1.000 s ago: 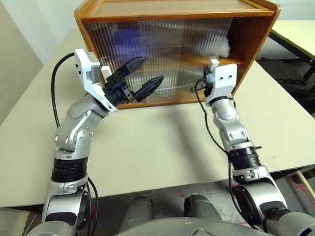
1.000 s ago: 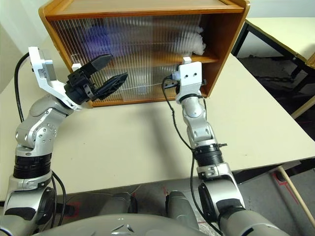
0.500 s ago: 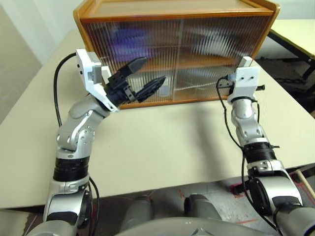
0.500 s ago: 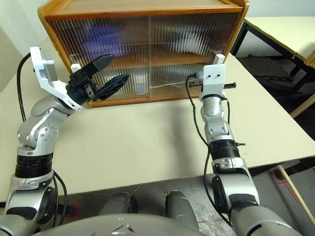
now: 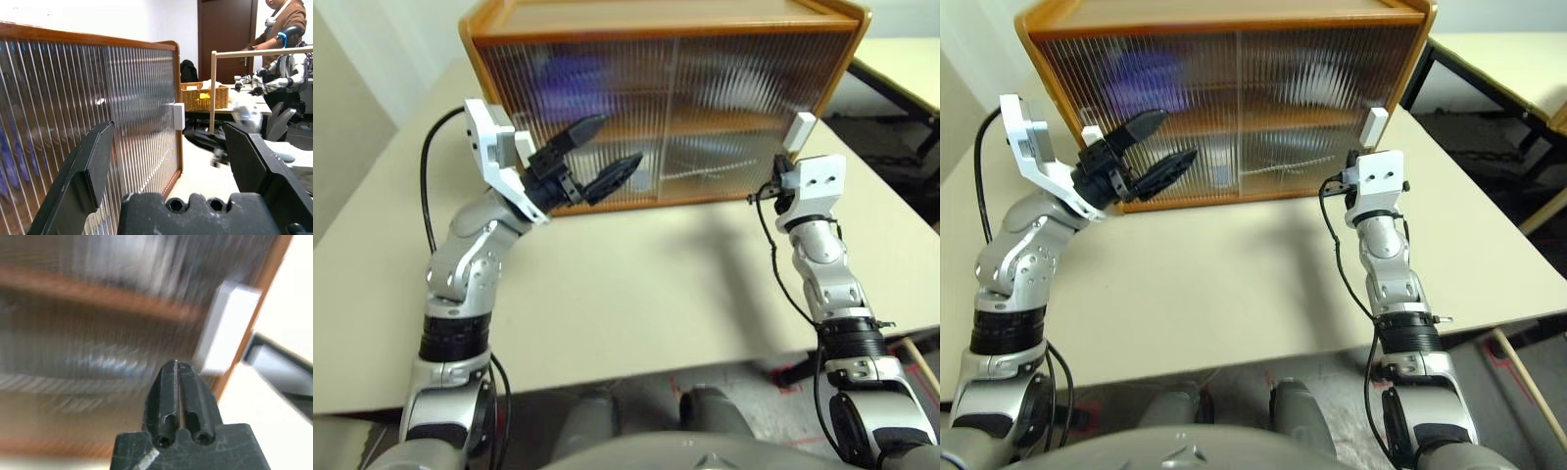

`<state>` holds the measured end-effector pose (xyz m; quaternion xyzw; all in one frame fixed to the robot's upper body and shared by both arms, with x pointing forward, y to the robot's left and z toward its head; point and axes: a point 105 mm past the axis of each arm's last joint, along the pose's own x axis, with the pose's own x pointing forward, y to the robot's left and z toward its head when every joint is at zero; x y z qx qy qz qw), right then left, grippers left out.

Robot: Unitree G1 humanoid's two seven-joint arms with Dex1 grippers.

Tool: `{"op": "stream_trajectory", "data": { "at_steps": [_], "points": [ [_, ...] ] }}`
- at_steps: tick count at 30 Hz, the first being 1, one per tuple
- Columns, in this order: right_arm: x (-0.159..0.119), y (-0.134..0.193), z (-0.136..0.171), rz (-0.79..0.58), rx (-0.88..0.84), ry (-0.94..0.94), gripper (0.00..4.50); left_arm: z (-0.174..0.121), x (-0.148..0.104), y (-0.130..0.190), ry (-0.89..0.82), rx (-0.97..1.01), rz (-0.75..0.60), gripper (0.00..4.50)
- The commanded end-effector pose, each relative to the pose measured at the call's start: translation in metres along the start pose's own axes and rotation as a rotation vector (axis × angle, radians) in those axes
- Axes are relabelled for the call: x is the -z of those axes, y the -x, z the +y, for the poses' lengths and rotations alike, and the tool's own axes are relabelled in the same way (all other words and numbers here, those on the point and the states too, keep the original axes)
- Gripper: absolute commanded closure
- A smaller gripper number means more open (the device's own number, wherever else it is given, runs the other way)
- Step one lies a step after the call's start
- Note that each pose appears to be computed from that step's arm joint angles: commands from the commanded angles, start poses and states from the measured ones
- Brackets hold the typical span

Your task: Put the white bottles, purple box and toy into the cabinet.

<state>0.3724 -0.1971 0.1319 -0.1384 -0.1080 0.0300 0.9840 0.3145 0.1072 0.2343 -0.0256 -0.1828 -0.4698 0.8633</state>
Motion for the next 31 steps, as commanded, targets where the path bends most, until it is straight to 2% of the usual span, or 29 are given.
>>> {"op": "stream_trajectory", "data": {
  "at_steps": [1, 4, 8, 9, 14, 19, 24, 31],
  "points": [
    [-0.006, 0.020, 0.003, -0.036, -0.116, -0.111, 3.00, 0.000, 0.010, 0.007, 0.019, -0.038, 0.022, 0.00],
    [0.006, 0.047, 0.007, -0.022, -0.181, -0.186, 1.84, 0.006, 0.030, 0.024, 0.042, -0.139, 0.051, 0.00],
    [0.022, 0.077, 0.013, 0.008, -0.174, -0.145, 0.23, 0.015, 0.058, 0.053, 0.040, -0.363, 0.072, 0.00],
    [0.025, 0.084, 0.015, 0.012, -0.171, -0.148, 0.04, 0.019, 0.067, 0.064, 0.028, -0.449, 0.083, 0.00],
    [0.038, 0.104, 0.014, 0.028, -0.096, -0.153, 0.04, 0.022, 0.103, 0.130, -0.119, -0.845, 0.198, 0.00],
    [0.039, 0.110, 0.005, 0.023, -0.047, -0.157, 0.04, 0.001, 0.112, 0.169, -0.198, -0.999, 0.283, 0.00],
    [0.034, 0.115, 0.008, 0.022, -0.038, -0.159, 0.04, -0.011, 0.107, 0.184, -0.238, -1.060, 0.300, 0.00],
    [0.034, 0.113, 0.012, 0.030, -0.035, -0.159, 0.04, -0.018, 0.107, 0.186, -0.246, -1.067, 0.307, 0.00]
  ]
}}
